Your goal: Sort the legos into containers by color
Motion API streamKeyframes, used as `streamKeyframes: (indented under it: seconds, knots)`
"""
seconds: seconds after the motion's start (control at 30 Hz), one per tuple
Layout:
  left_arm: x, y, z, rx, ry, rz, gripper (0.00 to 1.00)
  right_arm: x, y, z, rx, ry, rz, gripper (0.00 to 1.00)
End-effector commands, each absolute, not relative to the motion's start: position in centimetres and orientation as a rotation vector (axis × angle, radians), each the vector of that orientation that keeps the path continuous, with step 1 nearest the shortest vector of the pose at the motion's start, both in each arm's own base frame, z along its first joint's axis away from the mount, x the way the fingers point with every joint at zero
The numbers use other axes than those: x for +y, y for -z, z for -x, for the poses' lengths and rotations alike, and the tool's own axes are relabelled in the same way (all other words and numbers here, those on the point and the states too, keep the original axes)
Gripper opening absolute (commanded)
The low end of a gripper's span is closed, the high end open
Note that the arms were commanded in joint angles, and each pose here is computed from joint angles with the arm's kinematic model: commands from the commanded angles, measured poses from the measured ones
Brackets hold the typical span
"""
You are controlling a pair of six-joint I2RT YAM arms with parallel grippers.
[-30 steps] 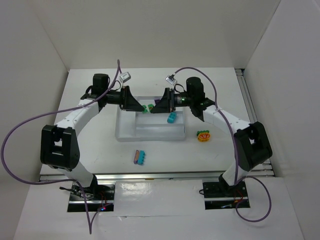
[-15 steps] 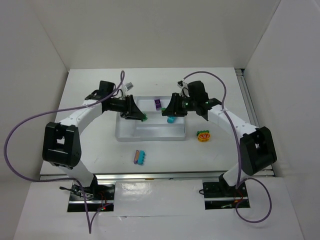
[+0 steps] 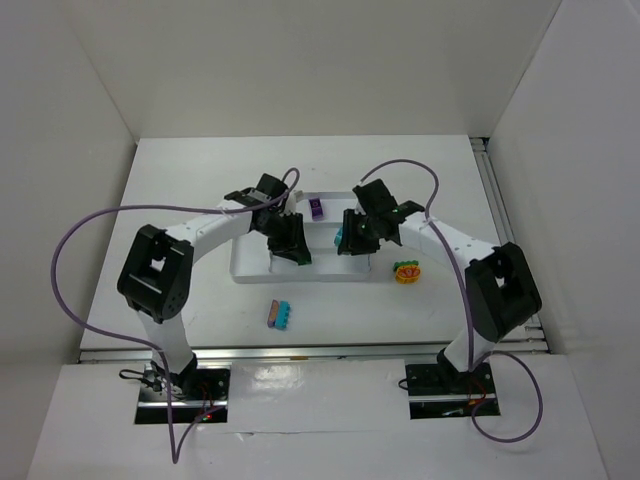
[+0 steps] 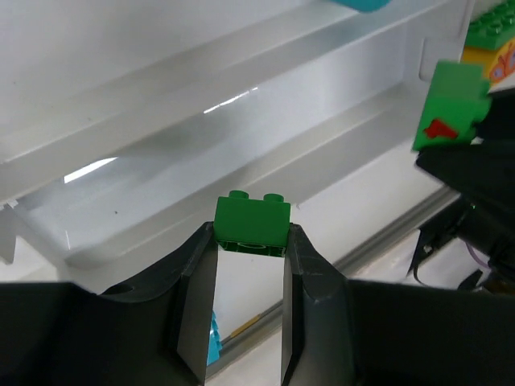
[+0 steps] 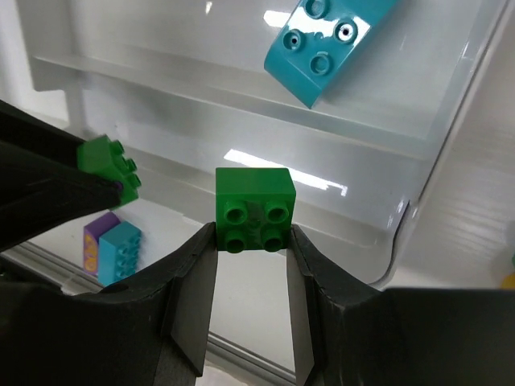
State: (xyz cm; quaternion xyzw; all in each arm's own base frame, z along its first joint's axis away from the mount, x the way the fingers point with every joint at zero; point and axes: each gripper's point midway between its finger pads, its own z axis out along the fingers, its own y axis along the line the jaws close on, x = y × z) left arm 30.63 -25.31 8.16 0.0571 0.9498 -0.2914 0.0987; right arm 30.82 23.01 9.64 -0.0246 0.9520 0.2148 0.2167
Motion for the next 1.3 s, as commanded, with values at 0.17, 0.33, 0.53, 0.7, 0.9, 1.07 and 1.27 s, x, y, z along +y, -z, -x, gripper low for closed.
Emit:
streamKeyframes:
  seconds: [0.17, 0.33, 0.53, 0.7, 0.9, 1.07, 1.27]
  knots:
    - [-26.2, -7.9, -32.3, 2.801, 0.731, -0.129, 0.00, 23.7, -6.5, -29.0, 2.714, -0.493, 0.155, 0.15]
    - [-26.0, -8.0, -32.1, 2.830, 0.606, -0.141, 0.34, 23.9, -6.8, -29.8, 2.706, -0.477, 0.163, 0.54]
    - [-25.9, -10.1, -32.0, 2.791, 0.591, -0.179, 0.84, 23.8, -8.4, -31.0, 2.660, -0.438, 0.158, 0.78]
    - [-25.0, -12.8, -31.4, 2.756, 0.566, -0.184, 0.90, 22.6, -10.8, -31.4, 2.591, -0.392, 0.131, 0.72]
    - [-21.6, -16.1, -29.5, 2.696, 0.447, -0.147, 0.79, 20.9, -13.4, -30.2, 2.512, -0.358, 0.084, 0.59]
    - [-17.9, -12.8, -24.9, 2.798, 0.293, -0.068, 0.64, 21.0, -13.0, -28.1, 2.513, -0.352, 0.133, 0.61]
    - [-17.7, -12.7, -21.0, 2.789, 0.353, 0.017, 0.59, 20.1, -11.7, -26.4, 2.561, -0.312, 0.050, 0.65]
